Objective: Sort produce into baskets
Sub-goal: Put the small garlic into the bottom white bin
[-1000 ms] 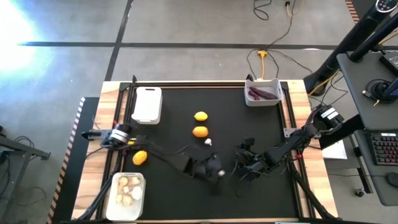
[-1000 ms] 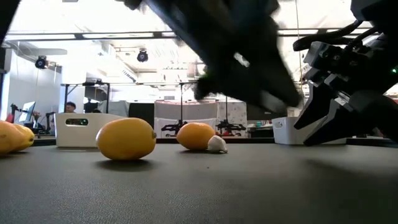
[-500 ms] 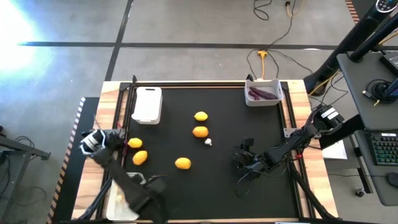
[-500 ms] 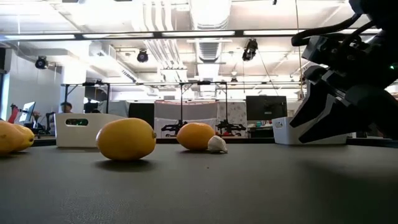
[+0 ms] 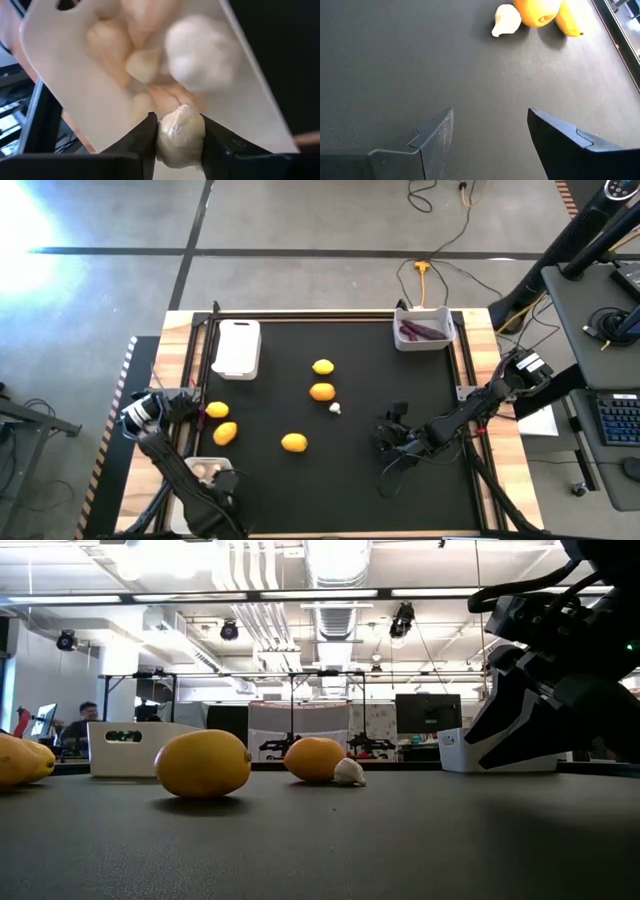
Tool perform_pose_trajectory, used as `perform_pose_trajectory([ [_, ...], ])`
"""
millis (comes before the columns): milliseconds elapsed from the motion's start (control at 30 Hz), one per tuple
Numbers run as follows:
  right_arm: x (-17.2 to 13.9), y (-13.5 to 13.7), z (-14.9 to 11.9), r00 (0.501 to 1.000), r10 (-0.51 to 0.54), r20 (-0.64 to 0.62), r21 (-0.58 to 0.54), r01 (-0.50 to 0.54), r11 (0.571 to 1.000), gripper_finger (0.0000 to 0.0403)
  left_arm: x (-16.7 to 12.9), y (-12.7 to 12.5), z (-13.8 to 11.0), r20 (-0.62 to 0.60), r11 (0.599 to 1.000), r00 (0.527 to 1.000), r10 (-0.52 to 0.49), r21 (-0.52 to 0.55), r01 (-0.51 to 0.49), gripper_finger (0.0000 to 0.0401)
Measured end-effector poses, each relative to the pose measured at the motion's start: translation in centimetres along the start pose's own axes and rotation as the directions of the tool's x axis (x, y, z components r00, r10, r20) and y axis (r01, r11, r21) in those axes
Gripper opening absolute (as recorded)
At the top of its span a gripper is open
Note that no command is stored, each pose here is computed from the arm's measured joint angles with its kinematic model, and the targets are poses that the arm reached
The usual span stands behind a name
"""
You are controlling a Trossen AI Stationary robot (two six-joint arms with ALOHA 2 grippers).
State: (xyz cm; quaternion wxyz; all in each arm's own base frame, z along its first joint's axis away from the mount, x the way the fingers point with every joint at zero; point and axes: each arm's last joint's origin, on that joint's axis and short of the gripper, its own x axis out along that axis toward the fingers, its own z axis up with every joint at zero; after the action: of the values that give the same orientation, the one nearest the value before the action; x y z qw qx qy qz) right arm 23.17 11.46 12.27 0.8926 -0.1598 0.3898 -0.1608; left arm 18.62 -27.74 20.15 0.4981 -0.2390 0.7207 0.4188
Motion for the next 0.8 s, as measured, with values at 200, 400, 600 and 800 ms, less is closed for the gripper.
perform_pose_trajectory([
  [200, 0.0, 0.0, 0.0, 1.0, 0.0, 0.0, 0.001, 0.0, 1.0, 0.0249, 2.2, 0.5, 1.1, -0.016, 0.993, 0.995, 0.101, -0.065, -0.102, 0.0122],
  [400, 0.0, 0.0, 0.0, 1.0, 0.0, 0.0, 0.0, 0.0, 1.0, 0.0249, 2.2, 0.5, 1.5, -0.104, 0.99, 0.985, 0.138, -0.024, -0.142, 0.0165],
  [600, 0.0, 0.0, 0.0, 1.0, 0.0, 0.001, 0.001, 0.0, 1.0, 0.0249, -1.1, -0.3, 3.3, 0.001, 0.998, 0.999, 0.049, 0.03, -0.049, 0.0201],
  [800, 0.0, 0.0, 0.0, 1.0, 0.001, 0.004, 0.003, -0.001, 1.0, 0.0249, -6.9, -1.0, 7.6, 0.398, 0.991, 0.909, -0.127, 0.098, 0.096, 0.0205],
])
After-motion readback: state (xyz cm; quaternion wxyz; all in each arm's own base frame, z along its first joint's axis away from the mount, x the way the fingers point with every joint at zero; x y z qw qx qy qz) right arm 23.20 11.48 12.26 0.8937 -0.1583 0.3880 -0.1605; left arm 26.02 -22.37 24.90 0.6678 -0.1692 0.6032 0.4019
